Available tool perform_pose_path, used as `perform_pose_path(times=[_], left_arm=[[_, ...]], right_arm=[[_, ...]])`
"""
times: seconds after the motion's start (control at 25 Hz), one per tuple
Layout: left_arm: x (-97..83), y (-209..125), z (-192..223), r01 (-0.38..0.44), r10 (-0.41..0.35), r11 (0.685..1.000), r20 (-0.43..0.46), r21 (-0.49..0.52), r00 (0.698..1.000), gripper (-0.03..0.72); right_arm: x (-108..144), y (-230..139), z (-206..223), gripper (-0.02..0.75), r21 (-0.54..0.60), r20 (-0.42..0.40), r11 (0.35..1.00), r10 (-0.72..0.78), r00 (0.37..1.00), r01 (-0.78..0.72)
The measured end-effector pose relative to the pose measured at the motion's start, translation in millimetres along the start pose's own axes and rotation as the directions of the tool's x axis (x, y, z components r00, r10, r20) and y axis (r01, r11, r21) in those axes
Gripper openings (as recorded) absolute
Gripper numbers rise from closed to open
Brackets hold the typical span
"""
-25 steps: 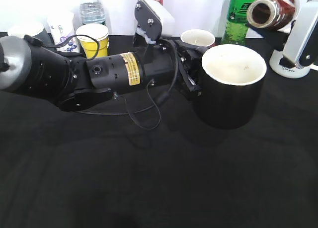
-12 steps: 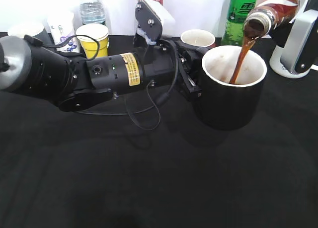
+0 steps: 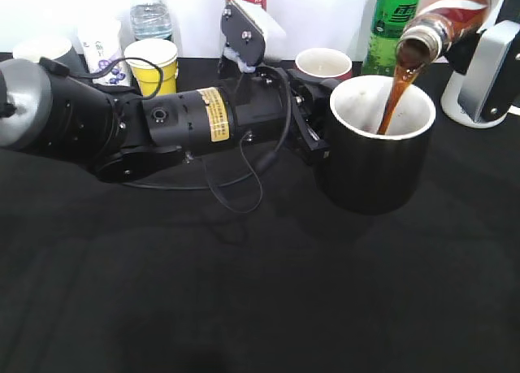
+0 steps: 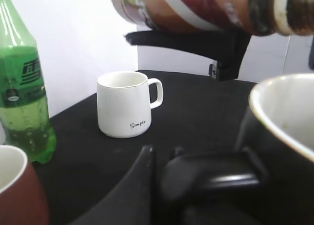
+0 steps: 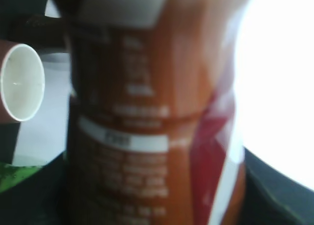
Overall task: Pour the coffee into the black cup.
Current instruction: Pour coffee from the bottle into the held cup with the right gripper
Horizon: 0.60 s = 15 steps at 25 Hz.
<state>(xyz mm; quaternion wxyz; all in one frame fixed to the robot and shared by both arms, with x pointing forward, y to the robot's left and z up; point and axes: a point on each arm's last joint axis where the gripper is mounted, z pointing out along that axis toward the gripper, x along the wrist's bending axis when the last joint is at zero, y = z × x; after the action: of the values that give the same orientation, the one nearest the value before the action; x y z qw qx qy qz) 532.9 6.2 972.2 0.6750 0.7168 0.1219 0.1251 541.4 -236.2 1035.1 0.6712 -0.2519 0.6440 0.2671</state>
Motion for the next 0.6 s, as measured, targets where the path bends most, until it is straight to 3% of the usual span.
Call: perform_pose_path(times=[0.6], left_arm=[[0.2, -5.1, -0.1, 0.038, -0.037, 0.998, -0.004, 0.056, 0.999, 0.053]], right_arm=[[-2.2, -1.4, -0.2, 0.526, 0.020, 0.017, 0.993, -0.115, 0.993, 0.115]])
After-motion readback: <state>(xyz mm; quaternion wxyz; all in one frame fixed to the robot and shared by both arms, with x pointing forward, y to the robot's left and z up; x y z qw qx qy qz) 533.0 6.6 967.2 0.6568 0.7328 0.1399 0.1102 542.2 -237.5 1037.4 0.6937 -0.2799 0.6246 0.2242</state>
